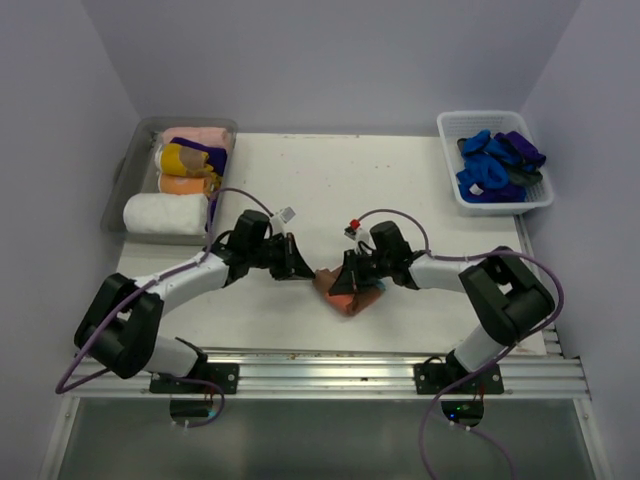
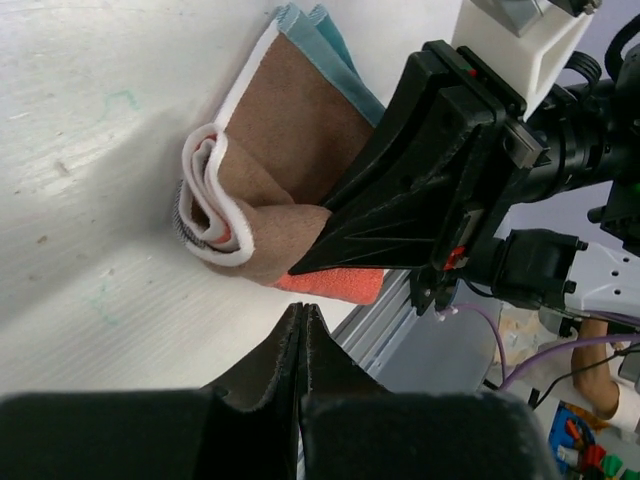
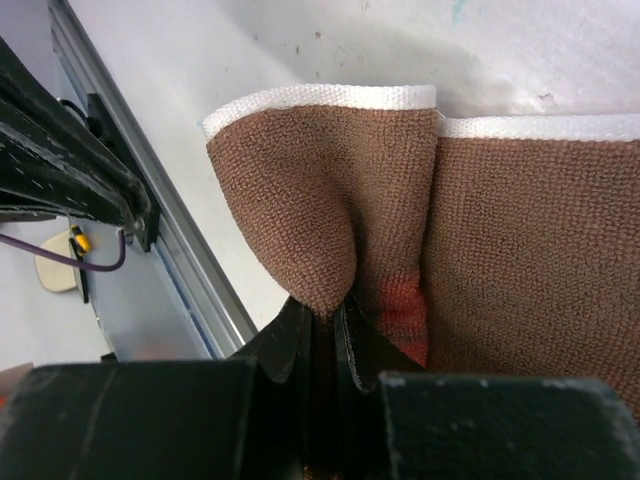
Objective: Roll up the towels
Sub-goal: Roll the towel
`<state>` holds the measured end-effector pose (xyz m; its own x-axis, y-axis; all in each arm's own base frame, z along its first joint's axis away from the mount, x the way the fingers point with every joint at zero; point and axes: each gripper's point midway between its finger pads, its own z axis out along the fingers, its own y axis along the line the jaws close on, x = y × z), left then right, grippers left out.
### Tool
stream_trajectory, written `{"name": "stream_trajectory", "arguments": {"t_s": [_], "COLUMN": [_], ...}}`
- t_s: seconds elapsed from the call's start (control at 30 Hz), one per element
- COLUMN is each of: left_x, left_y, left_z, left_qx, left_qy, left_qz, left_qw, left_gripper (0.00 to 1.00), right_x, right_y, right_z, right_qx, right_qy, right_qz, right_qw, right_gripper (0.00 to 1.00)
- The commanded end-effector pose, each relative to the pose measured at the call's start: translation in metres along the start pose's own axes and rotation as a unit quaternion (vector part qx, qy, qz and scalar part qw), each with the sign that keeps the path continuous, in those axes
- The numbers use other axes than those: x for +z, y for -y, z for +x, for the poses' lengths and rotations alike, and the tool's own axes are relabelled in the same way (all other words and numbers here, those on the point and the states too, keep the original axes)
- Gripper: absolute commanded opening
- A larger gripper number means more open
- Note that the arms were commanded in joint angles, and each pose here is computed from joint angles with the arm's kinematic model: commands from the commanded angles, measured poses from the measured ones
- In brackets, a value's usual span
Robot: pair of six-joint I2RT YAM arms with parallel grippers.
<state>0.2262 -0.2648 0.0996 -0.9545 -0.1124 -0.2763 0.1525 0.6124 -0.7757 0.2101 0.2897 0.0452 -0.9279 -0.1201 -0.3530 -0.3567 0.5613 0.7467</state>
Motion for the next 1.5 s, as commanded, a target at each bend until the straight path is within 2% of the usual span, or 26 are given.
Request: {"name": "stream_trajectory", "arguments": {"t_s": [0.0, 0.17, 0.4, 0.83, 1.03, 1.3, 1.47], "left_x": [0.013, 0.031, 0.057, 0.062, 0.074, 0.045, 0.016], "left_y": [0.016, 0.018, -0.003, 0.0, -0.008, 0.015, 0.019], "left_z": [-0.002, -0.002, -0.006, -0.014, -0.012, -0.017, -0.032], "left_qx": [0.038, 0.039, 0.03, 0.026, 0.017, 0.05, 0.053], "left_qy": [0.0, -0.012, -0.022, -0.013, -0.027, -0.003, 0.028], "left_qz": [0.039, 0.046, 0.025, 0.032, 0.03, 0.034, 0.016], "left_qw": [0.999, 0.998, 0.999, 0.999, 0.999, 0.998, 0.998], "left_gripper": [0.0, 0.0, 0.0, 0.0, 0.0, 0.0, 0.0], "right_x": [-0.001, -0.001, 0.0, 0.0, -0.002, -0.012, -0.009], "right_y": [-0.007, -0.005, 0.0, 0.012, 0.016, 0.023, 0.008], "right_z": [0.004, 0.005, 0.007, 0.014, 0.012, 0.003, 0.0], "right_qx": [0.01, 0.018, 0.023, 0.021, 0.011, -0.039, -0.117], "right_qy": [-0.006, -0.006, -0.008, -0.013, -0.012, -0.002, 0.015], "right_qz": [-0.032, -0.037, -0.039, -0.016, 0.0, 0.062, 0.097], "right_qw": [0.999, 0.999, 0.999, 1.0, 1.0, 0.997, 0.988], "right_gripper": [0.0, 0.0, 0.0, 0.0, 0.0, 0.0, 0.0]}}
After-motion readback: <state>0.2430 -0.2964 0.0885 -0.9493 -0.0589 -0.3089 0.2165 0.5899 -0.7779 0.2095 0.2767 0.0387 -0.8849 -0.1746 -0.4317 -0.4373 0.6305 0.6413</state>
